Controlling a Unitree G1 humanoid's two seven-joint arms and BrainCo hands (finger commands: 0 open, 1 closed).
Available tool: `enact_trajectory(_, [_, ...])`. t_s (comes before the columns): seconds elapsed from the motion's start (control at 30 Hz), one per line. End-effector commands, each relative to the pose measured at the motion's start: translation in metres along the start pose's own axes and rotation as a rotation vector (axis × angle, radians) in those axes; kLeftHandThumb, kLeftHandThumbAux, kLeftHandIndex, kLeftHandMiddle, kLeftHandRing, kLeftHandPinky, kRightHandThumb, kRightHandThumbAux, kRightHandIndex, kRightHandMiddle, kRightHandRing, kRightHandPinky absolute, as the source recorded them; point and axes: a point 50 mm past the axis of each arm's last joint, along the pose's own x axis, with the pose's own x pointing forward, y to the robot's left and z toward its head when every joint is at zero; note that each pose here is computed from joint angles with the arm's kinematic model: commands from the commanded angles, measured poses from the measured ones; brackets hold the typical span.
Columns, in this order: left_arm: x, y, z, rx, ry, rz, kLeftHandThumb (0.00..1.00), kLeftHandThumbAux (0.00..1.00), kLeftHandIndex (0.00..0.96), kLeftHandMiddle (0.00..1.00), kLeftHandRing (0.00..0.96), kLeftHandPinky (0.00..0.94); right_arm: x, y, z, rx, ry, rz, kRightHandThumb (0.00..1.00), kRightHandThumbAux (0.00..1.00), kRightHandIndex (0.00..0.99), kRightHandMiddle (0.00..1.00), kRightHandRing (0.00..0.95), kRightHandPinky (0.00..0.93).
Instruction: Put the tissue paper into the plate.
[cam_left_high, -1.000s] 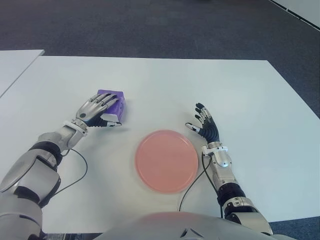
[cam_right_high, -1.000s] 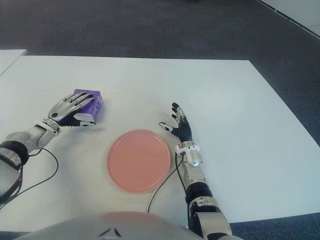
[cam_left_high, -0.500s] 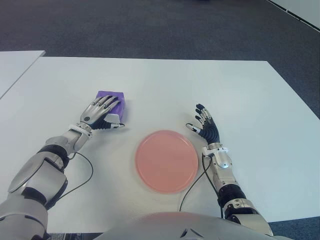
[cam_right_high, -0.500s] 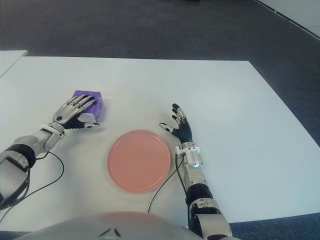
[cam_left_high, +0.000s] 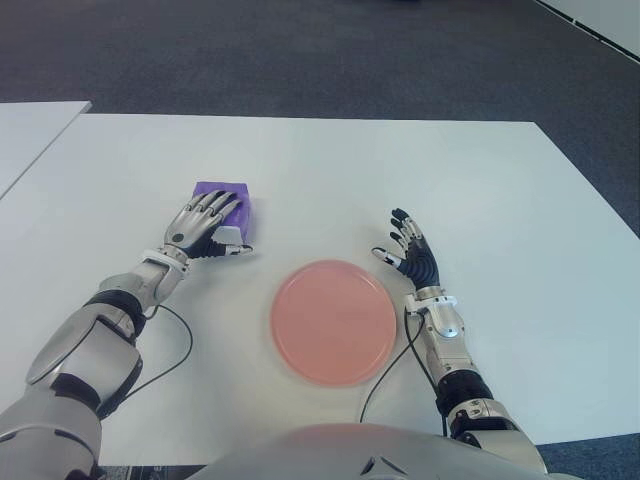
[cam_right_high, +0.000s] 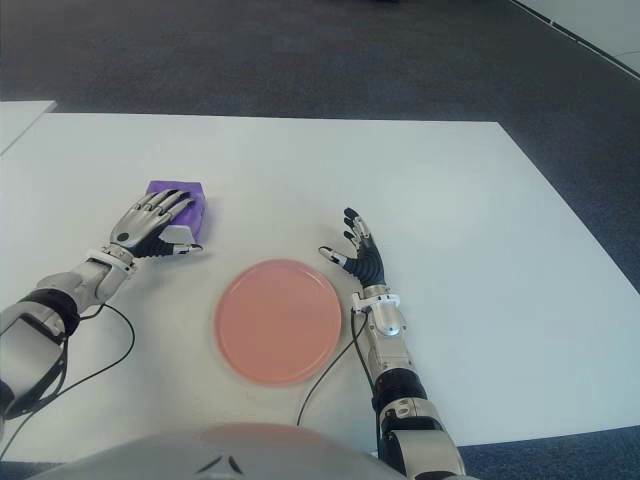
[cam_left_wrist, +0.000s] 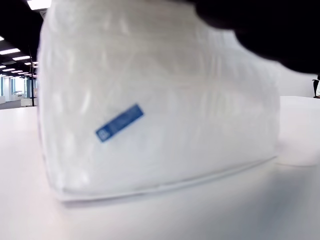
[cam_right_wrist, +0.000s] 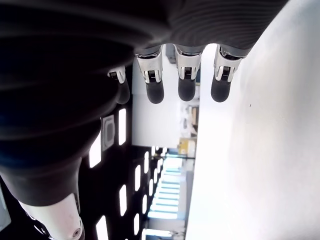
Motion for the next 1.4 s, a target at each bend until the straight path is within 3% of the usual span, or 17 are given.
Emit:
enact_trajectory(0.03, [-0.02, -0.034, 0.01, 0.004, -0.004, -0.198, 0.268, 0.158, 0.0, 0.0, 0.0, 0.0, -0.055, 0.001, -0.049, 0.019, 0.27, -0.01, 0.0, 0.777, 0.012, 0.0, 0.0, 0.0])
enact_trajectory(0.53, [-0.021, -0.034, -0.001, 0.217, 0.001, -0.246, 0.27, 0.158, 0.0, 0.0, 0.0, 0.0, -0.055, 0.001, -0.047, 0.0, 0.252, 0.019, 0.0, 0.782, 0.013, 0.0, 0.0, 0.0])
enact_trajectory(0.8, [-0.027, -0.029, -0.016, 0.424, -0.03, -0.241, 0.413, 0.26, 0.0, 0.0, 0.0, 0.0, -0.055, 0.0, -0.047, 0.008, 0.245, 0.036, 0.0, 0.79, 0.013, 0.0, 0.0, 0.0])
enact_trajectory(0.93, [-0.029, -0.027, -0.018, 0.512, -0.08, -0.212, 0.524, 0.391, 0.012, 0.0, 0.0, 0.008, -0.055, 0.0, -0.046, 0.009, 0.242, 0.04, 0.0, 0.797, 0.013, 0.0, 0.0, 0.0])
enact_trajectory(0.97, [-0.028, -0.026, -0.017, 0.527, -0.095, -0.202, 0.59, 0.428, 0.05, 0.034, 0.06, 0.104, -0.055, 0.0, -0.046, 0.009, 0.242, 0.042, 0.0, 0.797, 0.013, 0.0, 0.0, 0.0])
enact_trajectory(1.0, [-0.028, -0.026, -0.017, 0.55, -0.114, -0.188, 0.614, 0.441, 0.064, 0.046, 0.082, 0.138, -0.055, 0.0, -0.046, 0.008, 0.241, 0.044, 0.0, 0.796, 0.013, 0.0, 0.0, 0.0])
enact_trajectory(1.1, [-0.028, -0.025, -0.015, 0.594, -0.147, -0.162, 0.815, 0.495, 0.19, 0.193, 0.318, 0.388, -0.054, -0.001, -0.045, 0.007, 0.239, 0.05, 0.0, 0.793, 0.013, 0.0, 0.0, 0.0])
enact_trajectory(1.23, [-0.029, -0.023, -0.014, 0.649, -0.199, -0.095, 0.947, 0.619, 0.33, 0.315, 0.393, 0.46, -0.054, -0.002, -0.044, 0.006, 0.233, 0.058, 0.0, 0.789, 0.012, 0.0, 0.0, 0.0])
enact_trajectory(1.4, [-0.029, -0.021, -0.014, 0.662, -0.198, -0.066, 0.991, 0.671, 0.411, 0.355, 0.397, 0.466, -0.054, -0.002, -0.043, 0.003, 0.228, 0.067, 0.0, 0.783, 0.012, 0.0, 0.0, 0.0])
